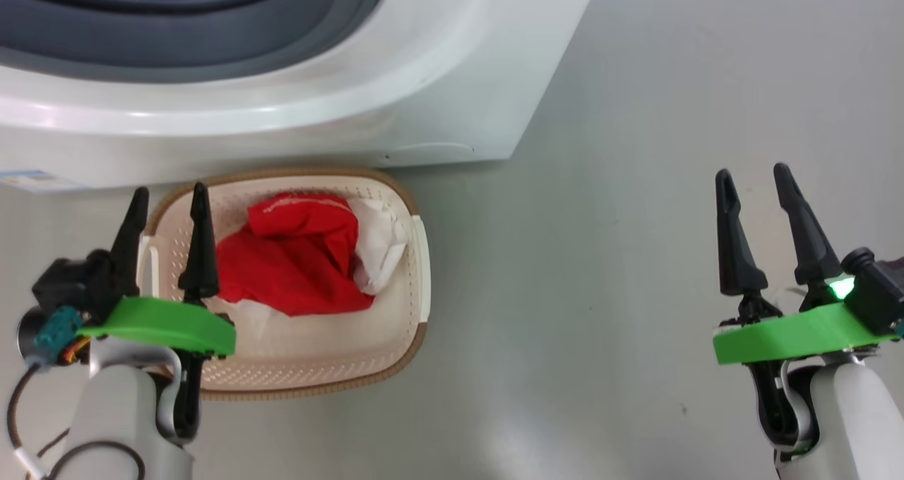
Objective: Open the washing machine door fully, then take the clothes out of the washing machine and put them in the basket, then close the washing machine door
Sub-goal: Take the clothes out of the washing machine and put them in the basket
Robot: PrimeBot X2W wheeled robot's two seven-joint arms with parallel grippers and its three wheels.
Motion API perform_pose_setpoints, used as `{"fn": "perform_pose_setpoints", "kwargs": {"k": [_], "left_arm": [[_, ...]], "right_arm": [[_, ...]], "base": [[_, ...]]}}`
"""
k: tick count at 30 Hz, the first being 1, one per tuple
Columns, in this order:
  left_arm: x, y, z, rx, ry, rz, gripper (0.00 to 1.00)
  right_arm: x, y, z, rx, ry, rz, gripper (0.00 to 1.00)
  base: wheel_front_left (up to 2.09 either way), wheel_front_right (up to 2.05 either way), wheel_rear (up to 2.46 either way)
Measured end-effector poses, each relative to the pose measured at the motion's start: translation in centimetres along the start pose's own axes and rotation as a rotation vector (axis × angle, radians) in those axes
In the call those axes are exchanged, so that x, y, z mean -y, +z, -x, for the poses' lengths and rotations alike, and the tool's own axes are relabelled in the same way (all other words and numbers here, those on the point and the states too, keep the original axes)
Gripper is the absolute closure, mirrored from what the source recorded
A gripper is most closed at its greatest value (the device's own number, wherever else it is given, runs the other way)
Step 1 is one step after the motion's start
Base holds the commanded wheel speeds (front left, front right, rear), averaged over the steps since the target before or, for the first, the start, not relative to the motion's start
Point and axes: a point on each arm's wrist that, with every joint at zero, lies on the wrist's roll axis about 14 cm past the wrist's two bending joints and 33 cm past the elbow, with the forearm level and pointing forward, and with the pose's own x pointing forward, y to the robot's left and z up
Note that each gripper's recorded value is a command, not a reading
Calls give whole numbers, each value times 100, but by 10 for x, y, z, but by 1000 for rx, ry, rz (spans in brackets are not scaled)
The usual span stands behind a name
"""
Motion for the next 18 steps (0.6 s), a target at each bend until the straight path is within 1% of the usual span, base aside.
{"fn": "perform_pose_setpoints", "kwargs": {"k": [6,12,18], "left_arm": [[4,37,22,98,-15,-13,0],[5,65,49,172,-22,-30,0],[5,79,72,214,-24,-40,0]], "right_arm": [[-4,12,18,16,9,7,0],[-6,24,35,33,16,12,0],[-6,30,51,41,17,14,0]], "base": [[0,0,0],[0,0,0],[0,0,0]]}}
